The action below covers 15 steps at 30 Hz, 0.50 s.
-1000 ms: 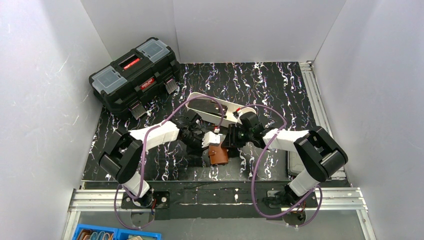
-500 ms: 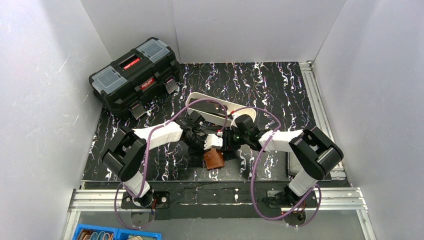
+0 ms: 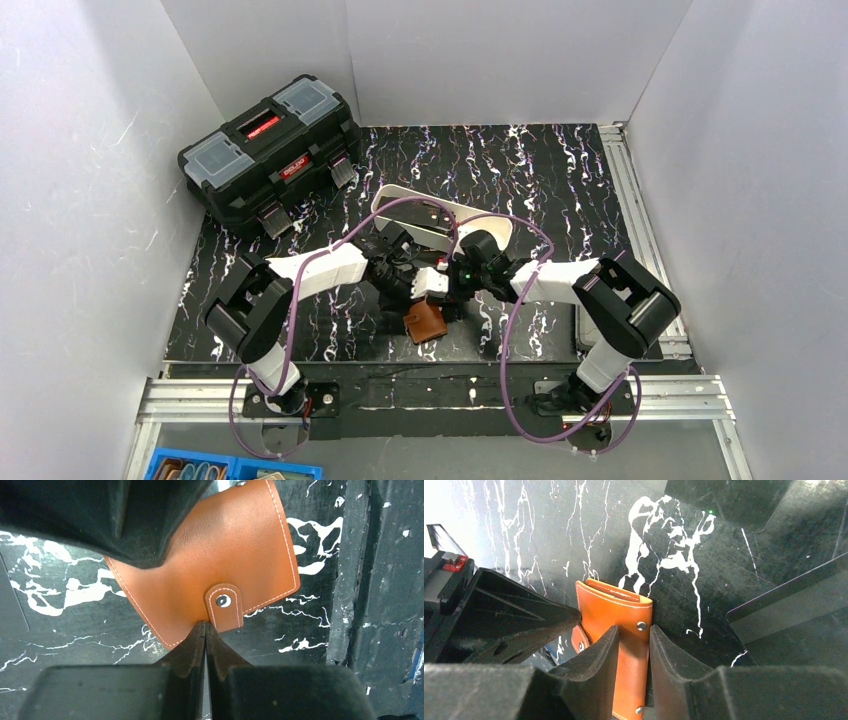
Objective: Put the credit cards into the card holder
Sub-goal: Close the card holder at the center of the board.
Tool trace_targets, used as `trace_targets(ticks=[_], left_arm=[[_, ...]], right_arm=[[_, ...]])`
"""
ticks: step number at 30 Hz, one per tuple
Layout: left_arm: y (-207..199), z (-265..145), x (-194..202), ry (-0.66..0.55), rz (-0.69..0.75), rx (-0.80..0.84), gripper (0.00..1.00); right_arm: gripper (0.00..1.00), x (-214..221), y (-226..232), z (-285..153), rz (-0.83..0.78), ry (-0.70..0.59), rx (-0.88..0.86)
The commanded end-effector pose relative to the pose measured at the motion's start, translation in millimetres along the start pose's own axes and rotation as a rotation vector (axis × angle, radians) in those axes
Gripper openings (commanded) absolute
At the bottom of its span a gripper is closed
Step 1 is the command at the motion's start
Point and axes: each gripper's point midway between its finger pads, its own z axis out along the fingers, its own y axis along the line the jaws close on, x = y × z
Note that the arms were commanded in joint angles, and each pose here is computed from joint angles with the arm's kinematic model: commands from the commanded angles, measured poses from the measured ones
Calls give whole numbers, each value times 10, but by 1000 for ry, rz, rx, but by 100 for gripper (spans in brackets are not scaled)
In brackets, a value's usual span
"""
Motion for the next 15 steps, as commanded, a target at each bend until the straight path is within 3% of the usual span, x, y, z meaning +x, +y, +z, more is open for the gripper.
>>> trace_targets(ticks=[1, 15], left_arm=[[-56, -41, -213, -50, 25, 20, 0], [2, -163, -141, 2, -10, -25, 0]], right_arm=[[36, 34, 43, 49, -1, 26, 9], [35, 74, 3, 57, -4, 35, 27]])
